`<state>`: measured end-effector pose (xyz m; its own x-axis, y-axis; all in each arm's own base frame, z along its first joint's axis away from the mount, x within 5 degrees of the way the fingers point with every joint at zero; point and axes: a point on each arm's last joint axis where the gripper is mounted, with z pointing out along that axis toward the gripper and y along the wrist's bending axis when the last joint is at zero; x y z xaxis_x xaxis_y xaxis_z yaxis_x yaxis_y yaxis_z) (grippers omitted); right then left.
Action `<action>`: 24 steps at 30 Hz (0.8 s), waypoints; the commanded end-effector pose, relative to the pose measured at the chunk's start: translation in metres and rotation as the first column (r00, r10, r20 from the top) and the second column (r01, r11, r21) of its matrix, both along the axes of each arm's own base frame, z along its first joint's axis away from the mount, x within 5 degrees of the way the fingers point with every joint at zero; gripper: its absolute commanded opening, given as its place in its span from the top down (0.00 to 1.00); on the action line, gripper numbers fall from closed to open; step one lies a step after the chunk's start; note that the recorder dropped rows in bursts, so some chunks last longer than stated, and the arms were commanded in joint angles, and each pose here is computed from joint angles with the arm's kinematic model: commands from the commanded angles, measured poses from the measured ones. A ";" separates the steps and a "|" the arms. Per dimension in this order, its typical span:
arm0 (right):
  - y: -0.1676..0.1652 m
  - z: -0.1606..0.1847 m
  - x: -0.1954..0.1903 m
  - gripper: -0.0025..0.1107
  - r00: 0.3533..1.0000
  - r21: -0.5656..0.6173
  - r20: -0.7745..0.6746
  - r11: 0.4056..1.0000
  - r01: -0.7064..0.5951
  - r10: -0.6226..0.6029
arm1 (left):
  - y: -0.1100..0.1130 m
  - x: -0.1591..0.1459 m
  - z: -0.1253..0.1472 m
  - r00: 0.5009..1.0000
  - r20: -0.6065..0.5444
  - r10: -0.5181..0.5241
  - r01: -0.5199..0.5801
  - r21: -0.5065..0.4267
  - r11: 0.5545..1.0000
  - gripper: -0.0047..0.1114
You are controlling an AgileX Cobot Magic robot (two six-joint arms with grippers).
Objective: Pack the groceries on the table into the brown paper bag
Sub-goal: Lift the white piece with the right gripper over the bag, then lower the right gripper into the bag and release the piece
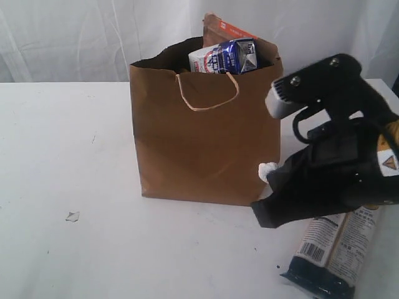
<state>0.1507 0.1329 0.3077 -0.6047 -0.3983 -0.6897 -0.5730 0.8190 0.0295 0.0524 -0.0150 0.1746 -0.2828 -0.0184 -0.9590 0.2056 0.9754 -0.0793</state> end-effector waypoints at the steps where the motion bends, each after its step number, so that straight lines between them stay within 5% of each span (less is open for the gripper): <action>1: 0.001 0.028 0.001 0.98 0.995 0.017 0.091 0.999 -0.046 0.044 | 0.000 0.000 -0.001 1.000 -0.004 0.001 -0.001 -0.003 1.000 0.50; 11: 0.026 0.070 0.036 0.98 0.961 -0.029 0.263 0.997 -0.075 0.081 | 0.000 0.000 -0.001 1.000 -0.004 0.001 -0.001 -0.003 1.000 0.50; 24: 0.053 0.083 0.075 0.98 0.927 -0.047 0.370 0.998 -0.042 0.056 | 0.000 0.000 -0.001 1.000 -0.004 0.001 -0.001 -0.003 1.000 0.50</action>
<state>0.2191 0.1836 0.3860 -0.3130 -0.4544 -0.8340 -0.5963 0.7775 -0.1998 0.0524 -0.0150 0.1746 -0.2828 -0.0184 -0.9590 0.2056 0.9754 -0.0793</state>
